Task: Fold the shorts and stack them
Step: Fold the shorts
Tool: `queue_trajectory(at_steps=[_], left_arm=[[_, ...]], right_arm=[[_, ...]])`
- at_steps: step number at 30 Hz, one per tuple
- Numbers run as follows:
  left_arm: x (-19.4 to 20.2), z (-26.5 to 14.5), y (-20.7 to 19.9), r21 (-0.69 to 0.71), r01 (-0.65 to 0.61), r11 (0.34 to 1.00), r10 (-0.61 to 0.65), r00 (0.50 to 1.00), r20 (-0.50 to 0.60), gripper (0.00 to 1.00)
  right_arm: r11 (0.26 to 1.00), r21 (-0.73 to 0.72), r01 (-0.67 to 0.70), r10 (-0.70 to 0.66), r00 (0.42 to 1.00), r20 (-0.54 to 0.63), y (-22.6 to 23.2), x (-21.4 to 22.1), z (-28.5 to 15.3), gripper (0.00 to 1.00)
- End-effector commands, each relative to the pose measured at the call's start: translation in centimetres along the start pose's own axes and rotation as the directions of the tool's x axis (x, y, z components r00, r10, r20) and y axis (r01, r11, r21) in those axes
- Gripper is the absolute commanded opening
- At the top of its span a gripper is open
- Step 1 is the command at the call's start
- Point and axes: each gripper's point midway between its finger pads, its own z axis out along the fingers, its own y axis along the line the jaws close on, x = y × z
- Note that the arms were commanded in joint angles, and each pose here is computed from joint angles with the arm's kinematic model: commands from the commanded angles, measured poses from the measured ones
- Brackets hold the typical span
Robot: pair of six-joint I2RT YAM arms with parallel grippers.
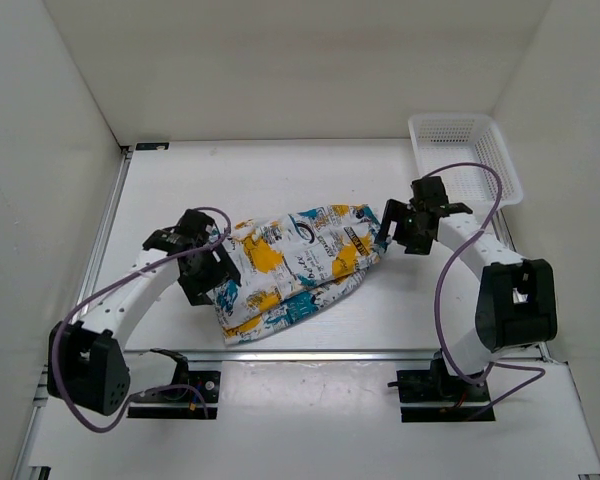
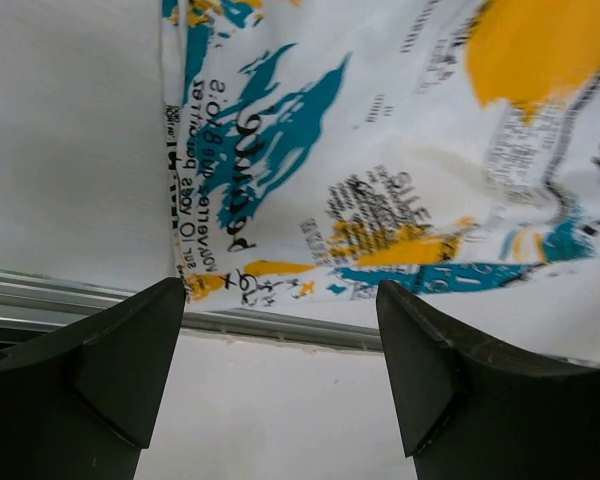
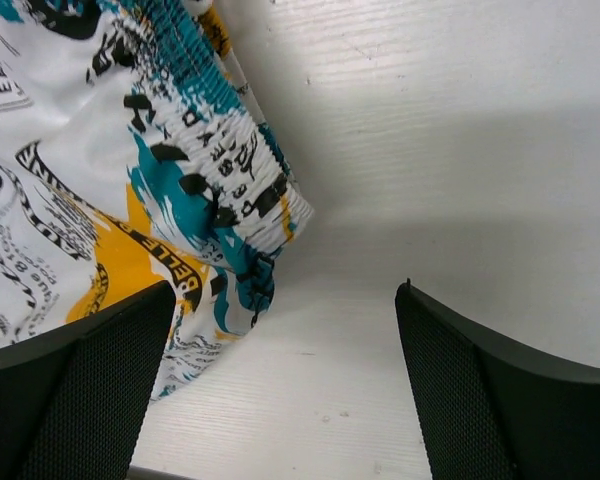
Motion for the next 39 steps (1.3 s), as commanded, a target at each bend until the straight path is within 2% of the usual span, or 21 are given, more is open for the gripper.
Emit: queue_trajectory(at_steps=[1,4,6,7,9,10,11,13,19,23,26,28,32,36,39], left_arm=[[1.3,1.6,1.2,-0.036,-0.024,0.999,0.022,0.999,-0.047,0.89],[2.7,3.2,1.7,-0.061,-0.029,0.998,0.022,0.994,-0.103,0.90],[3.1,4.1,1.9,-0.079,-0.025,0.997,0.016,0.993,-0.120,0.84],[3.4,4.9,2.3,-0.104,-0.025,0.994,0.011,0.990,-0.142,0.81],[3.4,5.5,2.3,-0.120,-0.028,0.992,0.011,0.990,-0.144,0.69],[3.4,6.0,2.7,-0.132,-0.029,0.991,0.011,0.990,-0.141,0.65],[3.7,6.1,2.7,-0.137,-0.040,0.990,0.019,0.989,-0.149,0.63],[3.7,6.4,2.6,-0.144,-0.041,0.989,0.020,0.989,-0.145,0.62],[3.2,7.1,3.3,-0.188,-0.046,0.981,0.023,0.992,-0.123,0.52],[2.9,7.1,3.1,-0.193,-0.047,0.980,0.025,0.993,-0.115,0.10],[1.8,5.4,2.0,-0.162,-0.053,0.985,0.041,0.996,-0.075,0.10],[0.9,4.0,1.7,-0.161,-0.052,0.986,0.047,0.998,-0.034,0.10],[-1.2,-0.9,0.1,-0.126,-0.047,0.991,0.055,0.996,0.063,0.10],[-2.2,-4.1,-0.7,-0.091,-0.053,0.994,0.064,0.990,0.123,0.10],[-1.5,-5.6,-0.6,-0.055,-0.055,0.997,0.061,0.991,0.120,0.10]], right_arm=[[0.994,-0.112,-0.020,0.023,0.999,0.023,2.5,-1.9,-0.1,0.92],[0.991,-0.128,-0.044,0.045,0.999,0.007,2.9,-2.0,0.5,0.79],[0.989,-0.143,-0.041,0.043,0.999,0.010,3.2,-2.4,0.6,0.69],[0.988,-0.149,-0.044,0.044,0.999,-0.005,3.3,-2.1,0.9,0.58],[0.988,-0.149,-0.044,0.044,0.999,-0.005,3.4,-2.3,1.0,0.47],[0.988,-0.149,-0.044,0.044,0.999,-0.005,3.4,-2.3,1.0,0.38],[0.988,-0.149,-0.044,0.044,0.999,-0.005,3.4,-2.3,1.0,0.35],[0.988,-0.149,-0.044,0.044,0.999,-0.005,3.4,-2.3,1.0,0.30],[0.988,-0.149,-0.044,0.044,0.999,-0.005,3.4,-2.3,1.0,0.29],[0.987,-0.153,-0.042,0.043,0.999,0.003,3.5,-2.5,0.7,0.20],[0.985,-0.166,-0.039,0.041,0.999,0.005,3.8,-2.6,0.2,0.06],[0.983,-0.181,-0.020,0.027,0.999,0.039,4.4,-3.8,-0.5,0.00],[0.979,-0.206,-0.003,0.015,0.998,0.058,5.4,-4.4,-1.7,0.00],[0.970,-0.240,0.035,-0.007,0.993,0.114,7.1,-5.5,-3.9,0.00],[0.965,-0.257,0.057,-0.026,0.992,0.126,7.9,-5.0,-5.3,0.00]])
